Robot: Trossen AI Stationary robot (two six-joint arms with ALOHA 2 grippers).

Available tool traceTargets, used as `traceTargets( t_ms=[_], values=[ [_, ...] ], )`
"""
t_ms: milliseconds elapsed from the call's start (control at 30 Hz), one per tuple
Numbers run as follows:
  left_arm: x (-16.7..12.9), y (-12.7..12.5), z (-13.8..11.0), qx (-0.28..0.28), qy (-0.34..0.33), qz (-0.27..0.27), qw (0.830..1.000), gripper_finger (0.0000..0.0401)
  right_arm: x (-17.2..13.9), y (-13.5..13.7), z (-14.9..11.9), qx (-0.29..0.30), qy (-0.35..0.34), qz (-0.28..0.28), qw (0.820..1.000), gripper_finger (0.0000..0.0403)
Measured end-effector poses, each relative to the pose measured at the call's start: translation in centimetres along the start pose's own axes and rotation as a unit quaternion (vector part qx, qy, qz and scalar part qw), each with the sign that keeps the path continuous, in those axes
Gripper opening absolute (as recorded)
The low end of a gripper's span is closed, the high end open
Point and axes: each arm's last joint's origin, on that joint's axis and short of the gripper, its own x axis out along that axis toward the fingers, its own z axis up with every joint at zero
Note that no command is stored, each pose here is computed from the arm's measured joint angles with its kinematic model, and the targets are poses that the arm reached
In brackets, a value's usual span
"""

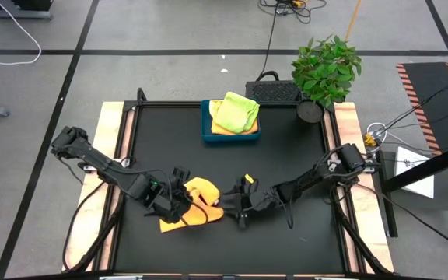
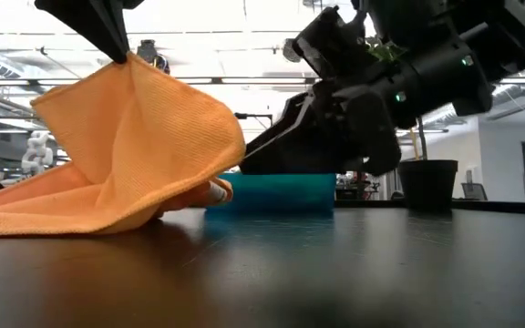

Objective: Fold microfiber towels
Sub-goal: Fold the orange microfiber cloth

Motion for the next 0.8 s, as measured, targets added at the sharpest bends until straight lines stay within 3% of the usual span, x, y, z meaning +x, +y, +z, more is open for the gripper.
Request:
traceTargets(
  t_ms=[400,500,700,800],
  values=[
    [-1.0,-2.0,1.2,0.047,-0.071,-0.034,0.996,0.0001,2.6,-0.9,-2.4,-0.009,-0.012,-0.068,0.998,0.0224],
    [-1.2,-2.4,1.1,0.048,-0.068,-0.037,0.996,0.0002,2.7,-1.0,-2.5,-0.019,-0.011,-0.070,0.997,0.0172],
    [-1.6,-3.2,0.8,0.050,-0.063,-0.042,0.996,0.0003,2.1,-0.2,-1.3,-0.044,-0.030,-0.057,0.997,0.0019],
    [-1.7,-3.5,0.8,0.052,-0.064,-0.045,0.996,0.0005,1.7,0.1,-0.6,-0.054,-0.043,-0.053,0.996,0.0012]
  ],
)
